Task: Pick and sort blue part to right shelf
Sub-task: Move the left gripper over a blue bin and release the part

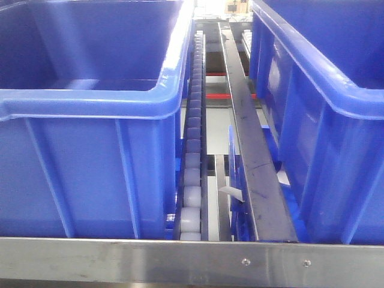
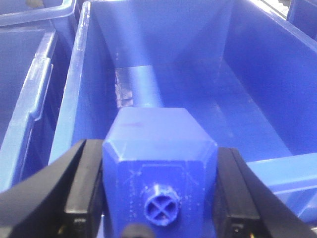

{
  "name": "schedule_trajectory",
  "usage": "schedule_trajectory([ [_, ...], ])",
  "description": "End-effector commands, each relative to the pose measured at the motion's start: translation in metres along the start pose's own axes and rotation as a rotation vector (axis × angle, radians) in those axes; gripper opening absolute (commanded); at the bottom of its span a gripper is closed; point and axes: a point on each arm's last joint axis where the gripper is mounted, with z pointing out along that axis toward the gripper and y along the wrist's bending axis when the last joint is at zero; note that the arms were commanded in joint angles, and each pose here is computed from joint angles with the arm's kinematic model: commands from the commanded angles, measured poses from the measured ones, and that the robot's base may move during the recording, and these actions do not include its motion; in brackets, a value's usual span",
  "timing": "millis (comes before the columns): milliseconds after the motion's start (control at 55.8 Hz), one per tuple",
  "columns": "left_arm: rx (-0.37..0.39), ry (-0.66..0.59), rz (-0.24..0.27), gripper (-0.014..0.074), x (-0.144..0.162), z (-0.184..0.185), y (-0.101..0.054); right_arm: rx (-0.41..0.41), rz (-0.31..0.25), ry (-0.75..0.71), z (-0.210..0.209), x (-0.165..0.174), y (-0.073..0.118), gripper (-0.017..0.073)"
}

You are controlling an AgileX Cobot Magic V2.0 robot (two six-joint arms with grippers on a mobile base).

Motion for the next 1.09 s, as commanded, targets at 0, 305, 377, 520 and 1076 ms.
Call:
schedule_trajectory([
  [0, 0.019, -0.097, -0.007, 0.0332, -0.016, -0.002, -0.001, -0.007, -0.024, -0.117, -0.004, -0.016, 0.0, 0.0167],
  [305, 0.029, -0.12, -0.016, 0.0332, -0.018, -0.002, -0.002, -0.007, -0.024, -0.117, -0.004, -0.016, 0.0, 0.0167],
  [377, 0.039, -0.142, -0.032, 0.0332, -0.025, -0.004, -0.003, -0.007, -0.024, -0.117, -0.004, -0.016, 0.0, 0.0167],
  [520, 0.037, -0.122, -0.041, 0.0332, -0.06, 0.0, -0.003, -0.007, -0.024, -0.117, -0.004, -0.016, 0.0, 0.0167],
  [1076, 0.056, 0.388, -0.053, 0.0333, -0.109, 0.203, -0.033, -0.007, -0.024, -0.117, -0.004, -0.016, 0.0, 0.0167],
])
